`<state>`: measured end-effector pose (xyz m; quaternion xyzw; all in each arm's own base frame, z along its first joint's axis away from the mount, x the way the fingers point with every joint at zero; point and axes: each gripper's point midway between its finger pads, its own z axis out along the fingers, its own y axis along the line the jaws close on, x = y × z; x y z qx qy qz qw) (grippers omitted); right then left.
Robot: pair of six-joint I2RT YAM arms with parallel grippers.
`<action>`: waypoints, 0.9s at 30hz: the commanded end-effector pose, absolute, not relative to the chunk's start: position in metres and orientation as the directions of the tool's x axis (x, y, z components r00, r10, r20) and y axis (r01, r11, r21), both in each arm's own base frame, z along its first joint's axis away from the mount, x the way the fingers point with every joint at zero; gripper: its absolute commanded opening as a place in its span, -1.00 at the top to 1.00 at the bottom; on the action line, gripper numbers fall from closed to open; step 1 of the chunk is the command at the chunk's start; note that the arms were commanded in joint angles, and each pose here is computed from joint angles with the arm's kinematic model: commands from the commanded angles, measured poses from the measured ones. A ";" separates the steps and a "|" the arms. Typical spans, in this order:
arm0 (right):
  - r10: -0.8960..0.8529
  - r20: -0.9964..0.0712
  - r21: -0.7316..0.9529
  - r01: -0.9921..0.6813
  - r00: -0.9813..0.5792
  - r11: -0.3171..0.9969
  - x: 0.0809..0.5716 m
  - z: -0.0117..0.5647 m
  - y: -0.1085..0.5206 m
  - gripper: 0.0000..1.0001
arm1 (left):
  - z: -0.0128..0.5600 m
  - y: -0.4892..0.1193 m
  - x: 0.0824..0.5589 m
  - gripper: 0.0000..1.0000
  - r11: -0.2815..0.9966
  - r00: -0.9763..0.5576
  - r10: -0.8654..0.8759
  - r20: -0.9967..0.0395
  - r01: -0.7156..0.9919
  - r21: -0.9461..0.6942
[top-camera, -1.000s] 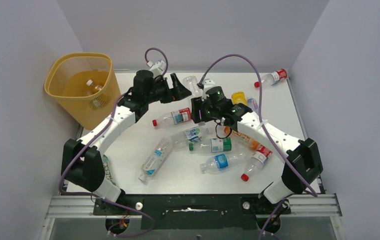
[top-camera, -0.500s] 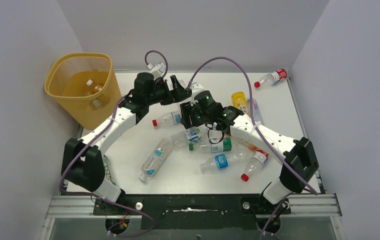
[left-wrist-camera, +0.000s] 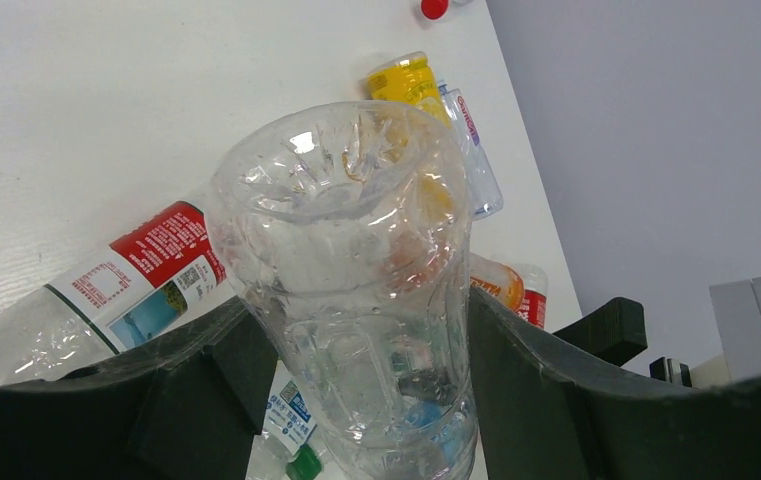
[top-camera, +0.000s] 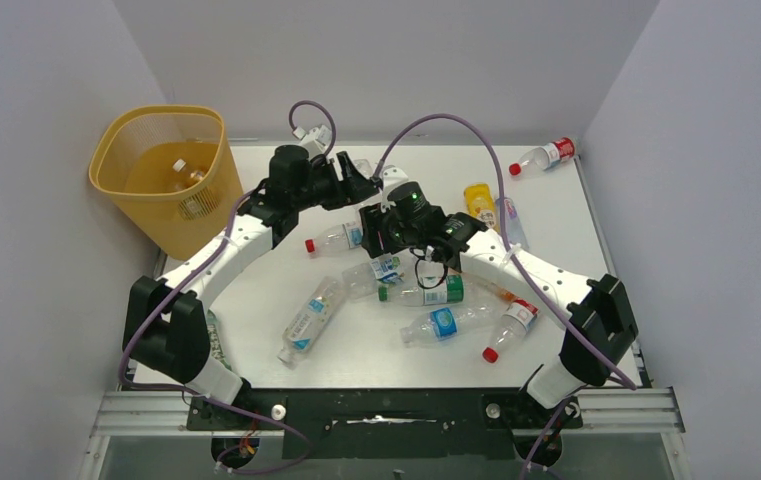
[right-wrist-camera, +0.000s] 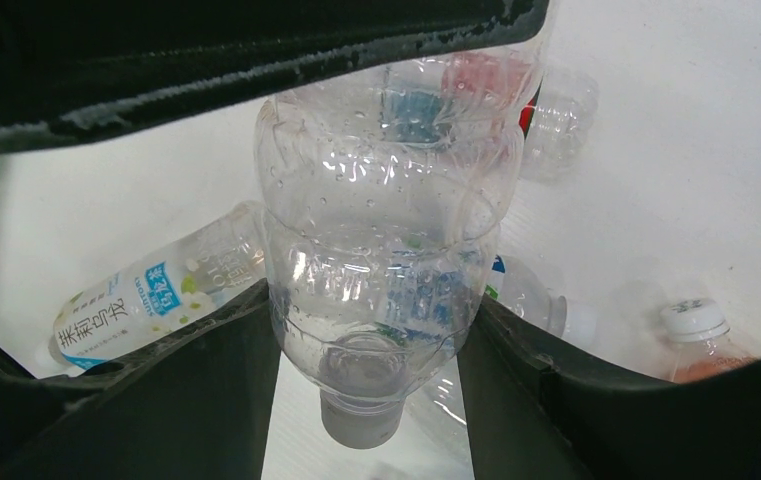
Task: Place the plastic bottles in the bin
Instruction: Pick up the plastic bottle at the center of the board.
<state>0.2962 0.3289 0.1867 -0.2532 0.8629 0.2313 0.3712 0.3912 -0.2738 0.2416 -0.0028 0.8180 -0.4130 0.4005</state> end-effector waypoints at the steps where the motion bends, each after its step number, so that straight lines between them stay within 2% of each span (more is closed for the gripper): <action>1: -0.234 -0.816 0.235 -0.672 -0.529 0.702 0.292 0.219 0.354 0.20 | 0.254 -0.282 0.390 -0.05 0.637 -0.647 -0.329 -0.688 0.386 -0.667; 5: -0.231 -0.816 0.239 -0.672 -0.531 0.701 0.293 0.220 0.355 0.20 | 0.252 -0.283 0.389 0.11 0.635 -0.649 -0.325 -0.688 0.390 -0.667; 9: -0.233 -0.813 0.241 -0.672 -0.535 0.701 0.292 0.217 0.356 0.17 | 0.252 -0.281 0.389 0.16 0.643 -0.643 -0.326 -0.693 0.387 -0.661; 11: -0.232 -0.811 0.241 -0.668 -0.538 0.704 0.293 0.217 0.356 -0.08 | 0.253 -0.278 0.390 0.18 0.658 -0.633 -0.322 -0.704 0.386 -0.647; 13: -0.230 -0.809 0.241 -0.663 -0.540 0.709 0.293 0.217 0.355 -0.53 | 0.253 -0.275 0.392 0.19 0.677 -0.623 -0.313 -0.717 0.383 -0.628; 14: -0.228 -0.810 0.239 -0.659 -0.541 0.713 0.293 0.218 0.354 -0.66 | 0.253 -0.273 0.392 0.19 0.688 -0.620 -0.306 -0.723 0.381 -0.618; 17: -0.224 -0.809 0.240 -0.653 -0.543 0.718 0.294 0.218 0.352 -0.86 | 0.255 -0.266 0.396 0.19 0.711 -0.608 -0.296 -0.737 0.375 -0.595; 21: -0.218 -0.807 0.242 -0.644 -0.549 0.726 0.293 0.221 0.351 -0.99 | 0.258 -0.255 0.401 0.19 0.739 -0.592 -0.287 -0.753 0.363 -0.567; 27: -0.187 -0.822 0.231 -0.614 -0.538 0.754 0.290 0.243 0.334 -0.97 | 0.275 -0.217 0.419 0.19 0.782 -0.548 -0.302 -0.780 0.325 -0.531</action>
